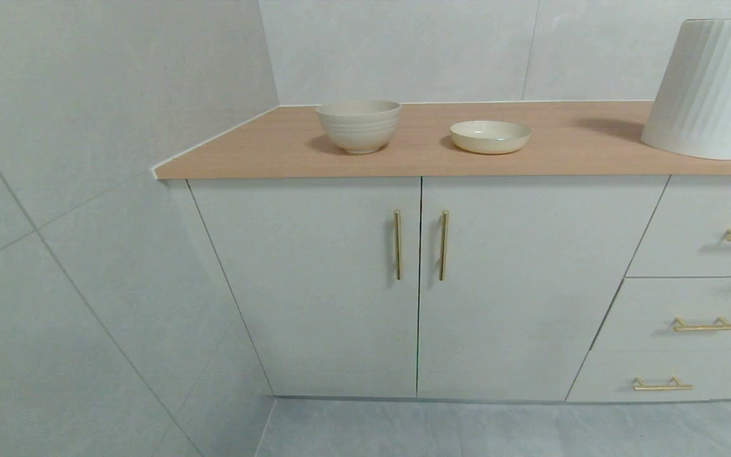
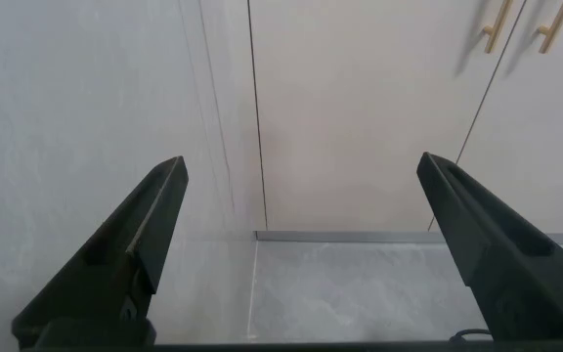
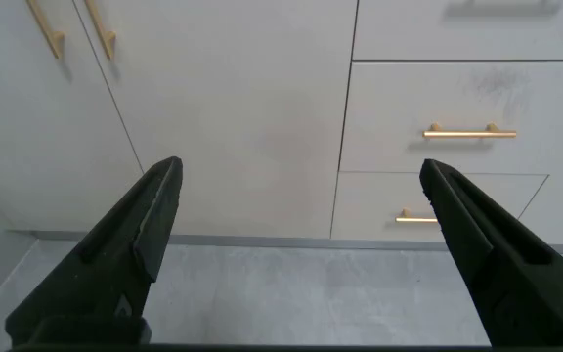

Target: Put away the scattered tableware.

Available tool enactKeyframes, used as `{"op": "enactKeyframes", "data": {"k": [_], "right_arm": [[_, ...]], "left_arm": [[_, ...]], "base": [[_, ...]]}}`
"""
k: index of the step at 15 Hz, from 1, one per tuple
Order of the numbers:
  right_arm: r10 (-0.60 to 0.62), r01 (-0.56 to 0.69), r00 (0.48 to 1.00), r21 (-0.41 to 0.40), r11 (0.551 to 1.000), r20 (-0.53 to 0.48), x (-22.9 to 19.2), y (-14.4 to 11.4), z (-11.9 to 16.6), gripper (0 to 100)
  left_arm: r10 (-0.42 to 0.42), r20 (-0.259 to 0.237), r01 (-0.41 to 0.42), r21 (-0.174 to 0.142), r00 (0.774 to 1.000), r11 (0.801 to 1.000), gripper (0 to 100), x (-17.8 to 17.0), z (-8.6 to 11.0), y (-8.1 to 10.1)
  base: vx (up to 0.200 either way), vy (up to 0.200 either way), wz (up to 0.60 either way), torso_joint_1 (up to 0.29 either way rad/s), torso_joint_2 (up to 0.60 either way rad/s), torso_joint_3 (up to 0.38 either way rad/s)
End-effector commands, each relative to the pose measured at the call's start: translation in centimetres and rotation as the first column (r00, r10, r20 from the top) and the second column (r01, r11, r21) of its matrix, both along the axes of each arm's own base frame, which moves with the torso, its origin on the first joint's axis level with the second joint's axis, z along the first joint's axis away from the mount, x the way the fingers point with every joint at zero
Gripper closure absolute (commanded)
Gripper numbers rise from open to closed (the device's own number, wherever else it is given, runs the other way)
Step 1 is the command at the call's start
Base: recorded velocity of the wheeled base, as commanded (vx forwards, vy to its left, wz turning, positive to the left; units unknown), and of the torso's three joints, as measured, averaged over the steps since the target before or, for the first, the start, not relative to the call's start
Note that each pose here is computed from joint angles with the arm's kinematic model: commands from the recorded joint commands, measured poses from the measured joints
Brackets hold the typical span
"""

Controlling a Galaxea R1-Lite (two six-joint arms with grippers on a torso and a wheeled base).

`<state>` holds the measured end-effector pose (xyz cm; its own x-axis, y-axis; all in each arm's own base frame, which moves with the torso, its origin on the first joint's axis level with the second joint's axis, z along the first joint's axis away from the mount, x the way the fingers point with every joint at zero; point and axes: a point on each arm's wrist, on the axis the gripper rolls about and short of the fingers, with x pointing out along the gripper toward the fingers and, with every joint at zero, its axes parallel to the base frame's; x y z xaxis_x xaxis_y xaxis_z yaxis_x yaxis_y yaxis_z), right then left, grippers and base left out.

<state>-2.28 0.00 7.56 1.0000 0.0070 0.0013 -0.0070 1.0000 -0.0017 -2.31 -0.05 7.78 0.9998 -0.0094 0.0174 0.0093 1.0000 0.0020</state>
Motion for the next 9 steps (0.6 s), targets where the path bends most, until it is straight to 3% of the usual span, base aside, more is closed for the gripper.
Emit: {"op": "enactKeyframes", "data": {"k": [1,5,6,7,9], "right_arm": [[0.002,-0.002,1.000,-0.001,1.000,-0.001,0.0,0.0,0.0,0],[0.014,-0.015,1.000,-0.026,1.000,-0.010,0.1,0.0,0.4,0],[0.036,-0.036,0.999,-0.023,0.999,0.007,0.0,0.0,1.8,0],[0.129,-0.129,0.992,0.025,0.991,0.000,0.4,0.1,5.5,0],[0.200,-0.197,0.976,0.038,0.980,-0.089,2.2,0.4,7.7,0]], "left_arm": [[0.000,-0.001,0.000,0.000,1.000,1.000,0,0.0,0.0,0.0],[0.000,0.001,0.000,0.000,1.000,1.000,0,0.0,0.0,0.0],[0.000,-0.001,0.000,0.000,1.000,1.000,0,0.0,0.0,0.0],[0.000,0.001,0.000,0.000,1.000,1.000,0,0.0,0.0,0.0],[0.000,-0.001,0.000,0.000,1.000,1.000,0,0.0,0.0,0.0]], "base": [[0.000,0.000,0.00,0.000,0.00,0.000],[0.000,0.000,0.00,0.000,0.00,0.000],[0.000,0.000,0.00,0.000,0.00,0.000],[0.000,0.000,0.00,0.000,0.00,0.000],[0.000,0.000,0.00,0.000,0.00,0.000]]}}
